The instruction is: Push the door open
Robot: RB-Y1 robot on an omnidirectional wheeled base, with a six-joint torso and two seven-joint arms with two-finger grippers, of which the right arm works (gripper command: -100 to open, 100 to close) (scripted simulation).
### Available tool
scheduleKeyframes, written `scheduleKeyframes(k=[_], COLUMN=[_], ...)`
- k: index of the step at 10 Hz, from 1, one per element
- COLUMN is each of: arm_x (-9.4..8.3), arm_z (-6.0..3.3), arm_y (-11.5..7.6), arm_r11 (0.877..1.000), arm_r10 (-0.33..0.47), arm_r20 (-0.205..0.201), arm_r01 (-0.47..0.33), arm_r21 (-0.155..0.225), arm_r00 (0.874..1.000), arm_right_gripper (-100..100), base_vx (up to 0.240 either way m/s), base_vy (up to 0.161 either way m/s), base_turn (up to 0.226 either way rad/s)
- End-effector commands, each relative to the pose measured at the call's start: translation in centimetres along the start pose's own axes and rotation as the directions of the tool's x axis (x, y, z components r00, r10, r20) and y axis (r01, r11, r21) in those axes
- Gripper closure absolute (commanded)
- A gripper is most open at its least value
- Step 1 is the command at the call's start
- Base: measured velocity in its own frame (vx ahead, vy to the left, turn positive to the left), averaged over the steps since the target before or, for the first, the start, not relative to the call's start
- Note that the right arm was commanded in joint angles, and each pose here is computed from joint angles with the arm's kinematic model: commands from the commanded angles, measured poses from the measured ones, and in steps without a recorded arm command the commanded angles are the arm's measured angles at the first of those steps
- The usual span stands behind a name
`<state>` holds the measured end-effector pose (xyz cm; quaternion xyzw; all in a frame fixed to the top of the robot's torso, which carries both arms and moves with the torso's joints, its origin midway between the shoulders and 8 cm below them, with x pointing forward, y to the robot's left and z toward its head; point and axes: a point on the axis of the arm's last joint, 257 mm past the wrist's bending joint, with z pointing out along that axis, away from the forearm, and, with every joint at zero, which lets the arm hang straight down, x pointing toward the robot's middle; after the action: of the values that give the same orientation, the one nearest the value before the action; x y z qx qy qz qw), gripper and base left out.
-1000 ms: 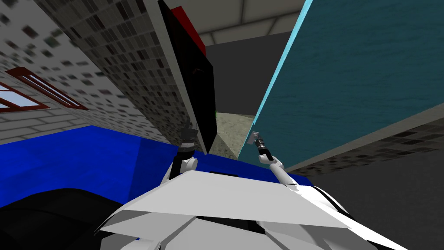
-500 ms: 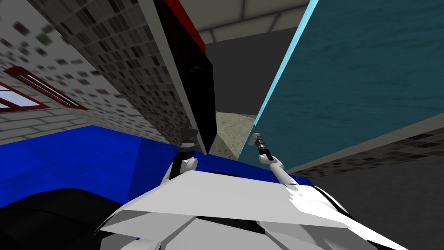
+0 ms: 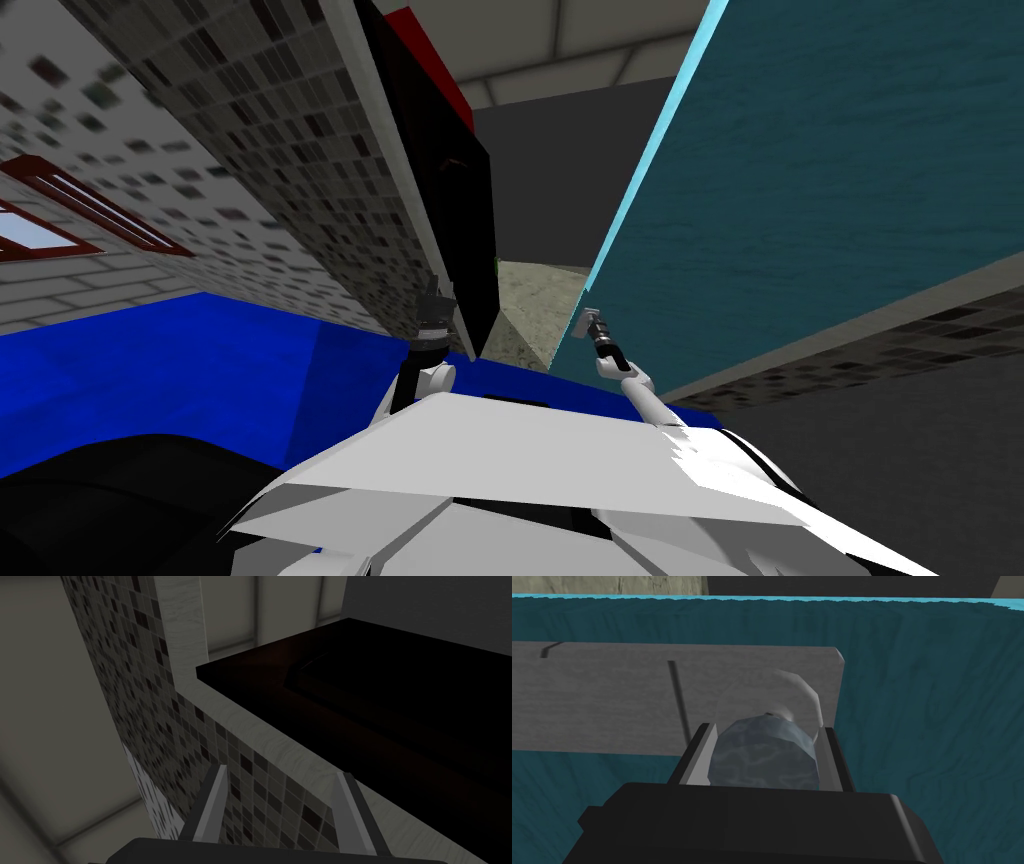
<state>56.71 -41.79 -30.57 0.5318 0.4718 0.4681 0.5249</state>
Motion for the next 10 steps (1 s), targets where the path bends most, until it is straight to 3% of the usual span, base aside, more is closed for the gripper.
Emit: scheduleKeyframes(k=[1,10], arm_x=[-0.5,-2.8], arm_z=[0.41,0.88], arm_y=[1.0,1.5], arm_r11=[1.0,1.0], arm_r10=[-0.003,-0.007], arm_r20=[0.012,0.101], arm_r01=[0.003,0.011], arm_r21=[-0.019,-0.03], arm_r00=[1.0,0.995], arm_right_gripper=[100,100], base_vx=[0.188,0.188], base_vy=[0.025,0.03], base_turn=[-0.052,-0.071])
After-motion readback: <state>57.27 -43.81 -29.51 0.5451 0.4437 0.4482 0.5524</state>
